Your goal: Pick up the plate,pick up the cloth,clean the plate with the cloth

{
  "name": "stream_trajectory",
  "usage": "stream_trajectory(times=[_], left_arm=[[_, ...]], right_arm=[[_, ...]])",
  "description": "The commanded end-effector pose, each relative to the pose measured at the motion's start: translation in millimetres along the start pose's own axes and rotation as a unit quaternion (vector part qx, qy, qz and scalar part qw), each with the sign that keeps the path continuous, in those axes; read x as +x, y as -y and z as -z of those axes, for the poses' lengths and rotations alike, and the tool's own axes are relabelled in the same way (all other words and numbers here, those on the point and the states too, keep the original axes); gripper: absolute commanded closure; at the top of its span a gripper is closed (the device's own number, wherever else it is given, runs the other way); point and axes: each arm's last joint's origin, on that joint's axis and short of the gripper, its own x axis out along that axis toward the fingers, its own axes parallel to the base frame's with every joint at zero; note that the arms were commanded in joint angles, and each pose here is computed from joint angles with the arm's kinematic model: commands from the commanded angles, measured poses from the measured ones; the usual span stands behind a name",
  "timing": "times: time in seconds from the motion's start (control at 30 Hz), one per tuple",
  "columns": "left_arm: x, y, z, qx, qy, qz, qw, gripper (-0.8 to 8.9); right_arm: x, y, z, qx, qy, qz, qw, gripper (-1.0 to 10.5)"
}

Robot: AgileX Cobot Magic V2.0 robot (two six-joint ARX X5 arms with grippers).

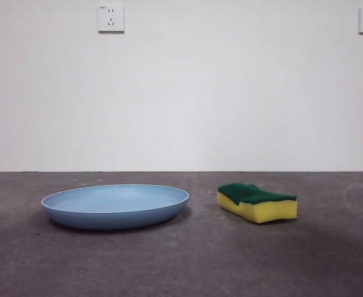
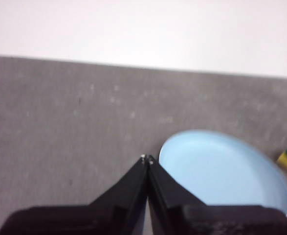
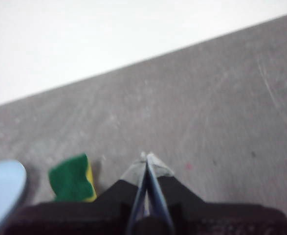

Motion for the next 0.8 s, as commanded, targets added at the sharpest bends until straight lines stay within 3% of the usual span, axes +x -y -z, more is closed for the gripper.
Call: stream_trajectory(times=[0.03, 0.23, 0.43, 0.53, 0.73, 0.8], left_arm=[[-1.9, 2.7, -18.5, -0.013, -0.002, -0.002, 1.0, 8.19], [6.3, 8.6, -59.6, -0.014, -0.05, -0.004, 0.999, 8.19], [27.5, 15.6, -96.4, 0.015, -0.128, 0.042, 0.991, 8.19], [39.8, 17.8, -108.4, 0.012, -0.168, 0.06, 0.984, 8.18], [61.7, 18.0, -115.2, 0.0, -0.22, 0.07, 0.973, 8.11], [66.5, 18.8, -113.1, -0.008, -0.229, 0.096, 0.969, 7.61]], right_arm=[[-1.3, -5.9, -20.5, 0.01, 0.005, -0.003, 1.0, 9.6], [4.3, -20.5, -65.1, 0.011, -0.024, -0.041, 0.999, 9.6], [21.0, -33.9, -103.4, 0.012, -0.092, -0.089, 0.992, 9.6], [32.2, -39.2, -118.7, -0.006, -0.145, -0.108, 0.984, 9.5], [57.6, -45.1, -135.9, -0.045, -0.251, -0.14, 0.957, 9.3], [65.4, -45.6, -138.7, -0.045, -0.264, -0.138, 0.954, 7.9]])
